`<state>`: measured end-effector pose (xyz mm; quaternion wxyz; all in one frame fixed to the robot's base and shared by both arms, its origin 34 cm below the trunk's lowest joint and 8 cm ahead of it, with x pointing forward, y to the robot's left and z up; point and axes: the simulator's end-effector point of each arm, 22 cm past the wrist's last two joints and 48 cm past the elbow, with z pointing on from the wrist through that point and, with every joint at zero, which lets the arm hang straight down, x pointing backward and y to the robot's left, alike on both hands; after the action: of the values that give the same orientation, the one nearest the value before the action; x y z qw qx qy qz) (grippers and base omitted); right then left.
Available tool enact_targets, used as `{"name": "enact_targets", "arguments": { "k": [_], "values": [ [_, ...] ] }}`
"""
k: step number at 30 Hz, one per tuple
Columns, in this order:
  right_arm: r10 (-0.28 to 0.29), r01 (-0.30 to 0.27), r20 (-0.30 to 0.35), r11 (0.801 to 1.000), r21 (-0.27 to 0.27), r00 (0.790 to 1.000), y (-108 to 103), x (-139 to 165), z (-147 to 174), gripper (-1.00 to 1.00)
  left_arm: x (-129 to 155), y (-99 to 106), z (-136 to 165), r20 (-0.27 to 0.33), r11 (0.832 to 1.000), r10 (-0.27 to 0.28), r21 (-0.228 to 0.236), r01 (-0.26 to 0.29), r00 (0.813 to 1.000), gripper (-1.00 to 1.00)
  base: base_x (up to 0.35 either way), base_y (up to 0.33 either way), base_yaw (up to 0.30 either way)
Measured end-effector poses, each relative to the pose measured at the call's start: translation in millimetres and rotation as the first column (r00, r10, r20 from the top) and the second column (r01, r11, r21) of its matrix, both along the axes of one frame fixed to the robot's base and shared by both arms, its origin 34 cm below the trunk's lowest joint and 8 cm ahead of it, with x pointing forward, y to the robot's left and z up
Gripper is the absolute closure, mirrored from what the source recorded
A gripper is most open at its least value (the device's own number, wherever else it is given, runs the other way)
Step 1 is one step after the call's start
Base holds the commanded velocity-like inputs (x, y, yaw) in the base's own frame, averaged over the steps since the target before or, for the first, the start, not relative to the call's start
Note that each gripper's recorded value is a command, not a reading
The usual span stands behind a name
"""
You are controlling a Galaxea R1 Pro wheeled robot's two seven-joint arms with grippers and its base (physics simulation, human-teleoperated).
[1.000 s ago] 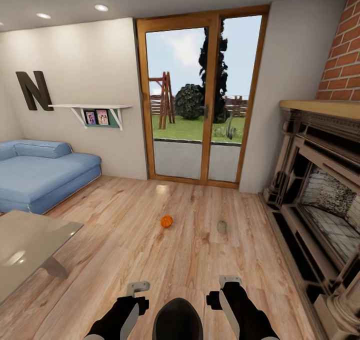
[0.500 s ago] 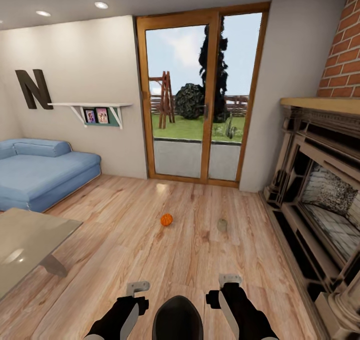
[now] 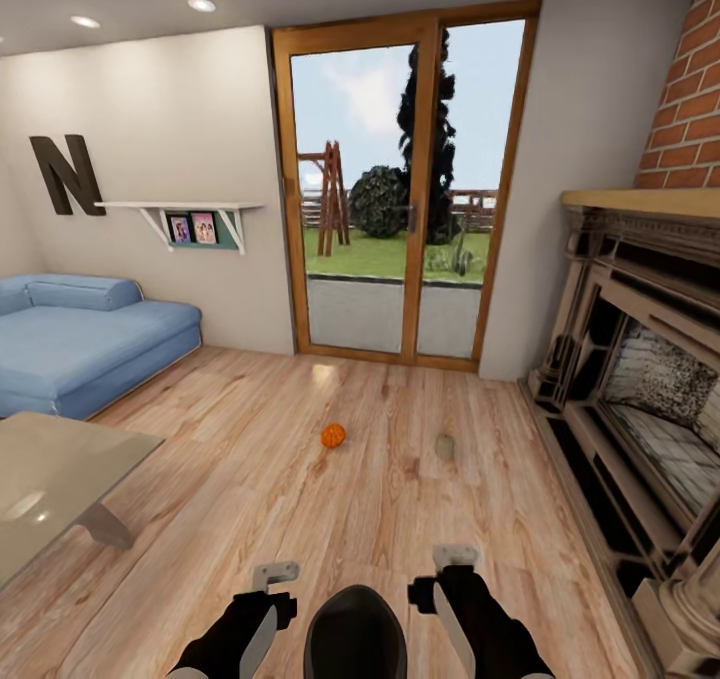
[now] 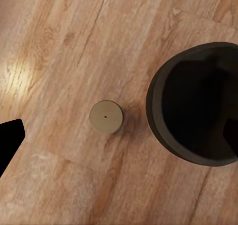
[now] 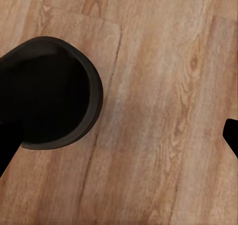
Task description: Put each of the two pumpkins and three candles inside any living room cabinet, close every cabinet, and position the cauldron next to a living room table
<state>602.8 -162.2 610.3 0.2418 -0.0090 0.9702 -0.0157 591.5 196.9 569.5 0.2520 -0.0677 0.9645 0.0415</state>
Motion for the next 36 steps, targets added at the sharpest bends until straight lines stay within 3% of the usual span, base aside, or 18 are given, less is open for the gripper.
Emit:
{"name": "enact_targets", "arguments": {
  "k": [11, 26, 36],
  "values": [
    [0.057, -0.056, 0.035, 0.998, -0.021, 0.998, 13, 4, -15, -1.0, -2, 0, -20, 0.0, 1.0, 0.0, -0.001, 0.0, 1.0, -1.0, 0.0, 0.0, 0.0],
    [0.033, -0.034, 0.114, 0.999, 0.006, 0.993, 16, 15, -34, -1.0, -5, -2, -48, -0.001, 1.0, -0.001, -0.005, 0.001, 1.0, -1.0, 0.0, 0.0, 0.0],
    [0.024, -0.027, 0.116, 0.999, 0.024, 0.993, 19, 11, -57, -1.0, -7, -3, -68, -0.002, 1.0, 0.001, -0.01, -0.001, 1.0, -1.0, 0.0, 0.0, 0.0]
  ]
}}
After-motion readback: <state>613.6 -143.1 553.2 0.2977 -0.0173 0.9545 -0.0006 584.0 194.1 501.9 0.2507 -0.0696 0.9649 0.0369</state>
